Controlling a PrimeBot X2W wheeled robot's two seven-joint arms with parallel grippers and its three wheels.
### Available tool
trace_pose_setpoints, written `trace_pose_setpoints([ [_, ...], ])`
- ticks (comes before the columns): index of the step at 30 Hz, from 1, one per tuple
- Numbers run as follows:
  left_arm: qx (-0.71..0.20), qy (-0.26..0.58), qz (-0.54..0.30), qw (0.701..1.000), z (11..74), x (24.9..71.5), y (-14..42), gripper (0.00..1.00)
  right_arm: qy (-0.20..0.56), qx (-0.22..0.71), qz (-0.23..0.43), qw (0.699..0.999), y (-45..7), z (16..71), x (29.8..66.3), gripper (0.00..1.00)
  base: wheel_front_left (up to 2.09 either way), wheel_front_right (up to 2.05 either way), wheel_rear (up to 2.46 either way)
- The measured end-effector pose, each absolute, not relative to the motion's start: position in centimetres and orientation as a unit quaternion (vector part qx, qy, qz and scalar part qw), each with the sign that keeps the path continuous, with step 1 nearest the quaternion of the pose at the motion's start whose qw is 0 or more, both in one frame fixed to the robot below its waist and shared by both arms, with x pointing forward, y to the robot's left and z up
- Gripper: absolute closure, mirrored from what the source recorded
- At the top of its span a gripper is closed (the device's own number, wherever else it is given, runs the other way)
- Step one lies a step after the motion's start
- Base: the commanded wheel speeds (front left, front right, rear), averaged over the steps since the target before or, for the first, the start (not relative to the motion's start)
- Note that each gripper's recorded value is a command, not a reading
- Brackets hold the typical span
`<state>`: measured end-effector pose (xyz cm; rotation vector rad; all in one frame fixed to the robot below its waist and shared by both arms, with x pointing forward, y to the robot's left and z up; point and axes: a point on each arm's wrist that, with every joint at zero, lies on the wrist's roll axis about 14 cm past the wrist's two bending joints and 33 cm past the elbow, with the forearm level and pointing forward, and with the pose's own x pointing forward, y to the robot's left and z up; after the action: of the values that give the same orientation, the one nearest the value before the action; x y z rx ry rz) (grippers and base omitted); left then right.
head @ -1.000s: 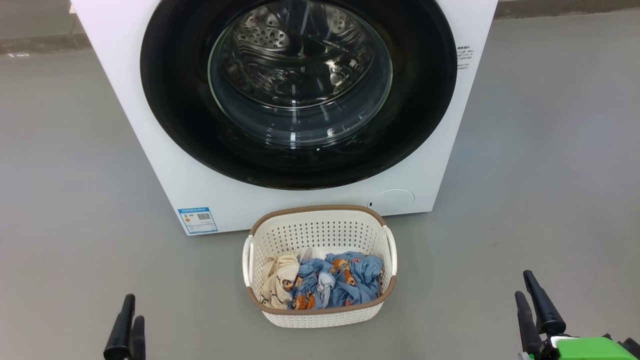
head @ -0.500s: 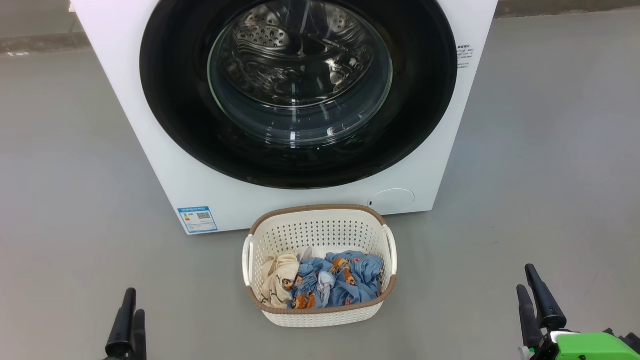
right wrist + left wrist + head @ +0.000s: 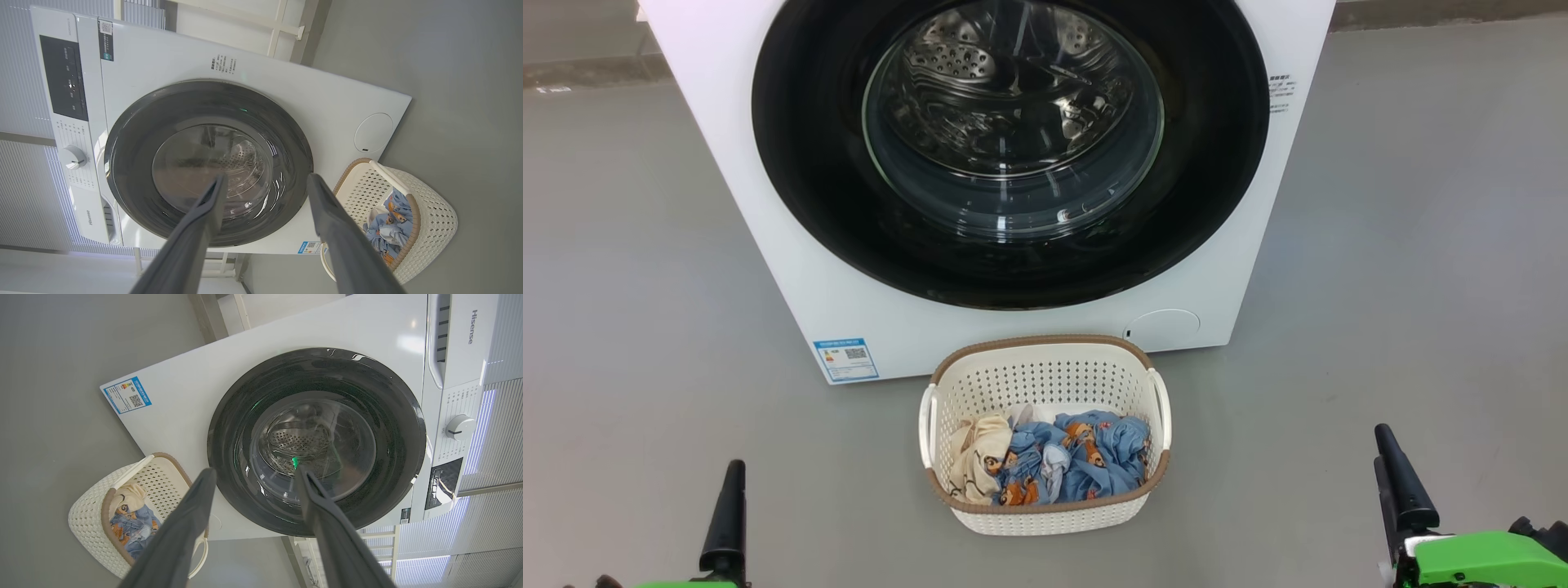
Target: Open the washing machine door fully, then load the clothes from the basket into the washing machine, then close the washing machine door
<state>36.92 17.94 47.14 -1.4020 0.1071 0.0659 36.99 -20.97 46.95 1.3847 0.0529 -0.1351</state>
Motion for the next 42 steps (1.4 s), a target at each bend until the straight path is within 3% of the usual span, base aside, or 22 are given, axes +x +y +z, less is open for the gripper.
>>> trace_pose_setpoints([
  [20, -0.473, 0.038, 0.012, 0.880, 48.1, 37.1, 18.0, 0.00, 0.025, 0.473, -0.050, 0.879, -20.9, 47.6, 37.4, 0.00, 0.00, 0.00, 0.00],
  [32, -0.386, 0.027, -0.001, 0.922, 48.7, 37.2, 17.7, 0.00, 0.023, 0.364, -0.038, 0.930, -20.8, 48.1, 37.8, 0.00, 0.00, 0.00, 0.00],
  [42, -0.324, 0.021, -0.017, 0.946, 49.0, 37.2, 16.9, 0.00, 0.024, 0.298, -0.033, 0.954, -20.7, 48.0, 37.8, 0.00, 0.00, 0.00, 0.00],
])
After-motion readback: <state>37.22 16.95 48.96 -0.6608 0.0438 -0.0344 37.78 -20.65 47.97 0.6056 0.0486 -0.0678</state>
